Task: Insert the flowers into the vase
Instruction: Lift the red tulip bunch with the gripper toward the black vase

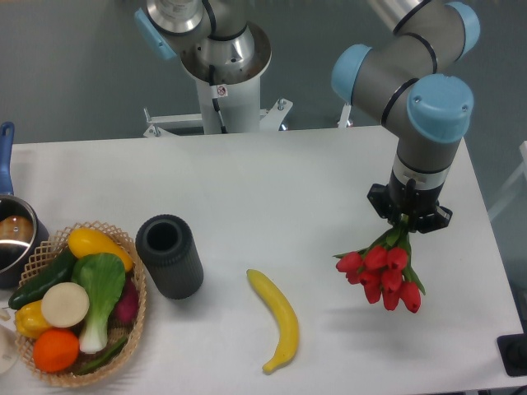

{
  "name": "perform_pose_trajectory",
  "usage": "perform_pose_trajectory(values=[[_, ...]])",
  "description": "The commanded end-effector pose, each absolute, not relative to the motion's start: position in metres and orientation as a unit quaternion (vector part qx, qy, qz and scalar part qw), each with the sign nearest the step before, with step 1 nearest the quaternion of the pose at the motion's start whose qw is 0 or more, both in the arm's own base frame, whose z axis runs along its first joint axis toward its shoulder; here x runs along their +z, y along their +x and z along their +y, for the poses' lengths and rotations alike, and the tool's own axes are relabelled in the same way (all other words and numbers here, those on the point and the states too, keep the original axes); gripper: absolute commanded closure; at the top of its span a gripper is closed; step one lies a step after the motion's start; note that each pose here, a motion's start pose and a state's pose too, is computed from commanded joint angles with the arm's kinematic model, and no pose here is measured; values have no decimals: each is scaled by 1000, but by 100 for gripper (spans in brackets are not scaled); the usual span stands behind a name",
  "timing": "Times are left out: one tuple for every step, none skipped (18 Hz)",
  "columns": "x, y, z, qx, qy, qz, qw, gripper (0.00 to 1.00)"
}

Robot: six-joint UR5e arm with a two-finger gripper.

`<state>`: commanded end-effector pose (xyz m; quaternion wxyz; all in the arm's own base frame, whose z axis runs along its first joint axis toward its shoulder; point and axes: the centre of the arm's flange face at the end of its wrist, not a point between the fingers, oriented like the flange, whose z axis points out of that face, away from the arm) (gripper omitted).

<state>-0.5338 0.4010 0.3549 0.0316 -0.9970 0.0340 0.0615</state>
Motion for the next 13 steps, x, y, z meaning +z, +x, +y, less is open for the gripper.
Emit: perform_pose_trajectory(values=[[355,-534,401,61,-997,34,32,100],[357,-534,400,62,-997,34,34,100],[359,-533,400,63,-997,34,37,100],[364,-531,402,65,-996,32,44,100],[369,-528,404,64,-996,32,59,100],[373,-524,407,60,-995,30,73,100],[372,-522,409,54,-995,25,85,100],[374,-518,413,48,-994,22,100,100],[387,-511,417,49,-991,19,123,100],[403,-502,419,49,-987,13,155,100],[409,-493,422,41,-981,14,188,100],[415,-480,422,37,-975,19,220,100],[423,-467,423,43,-967,26,249,100]])
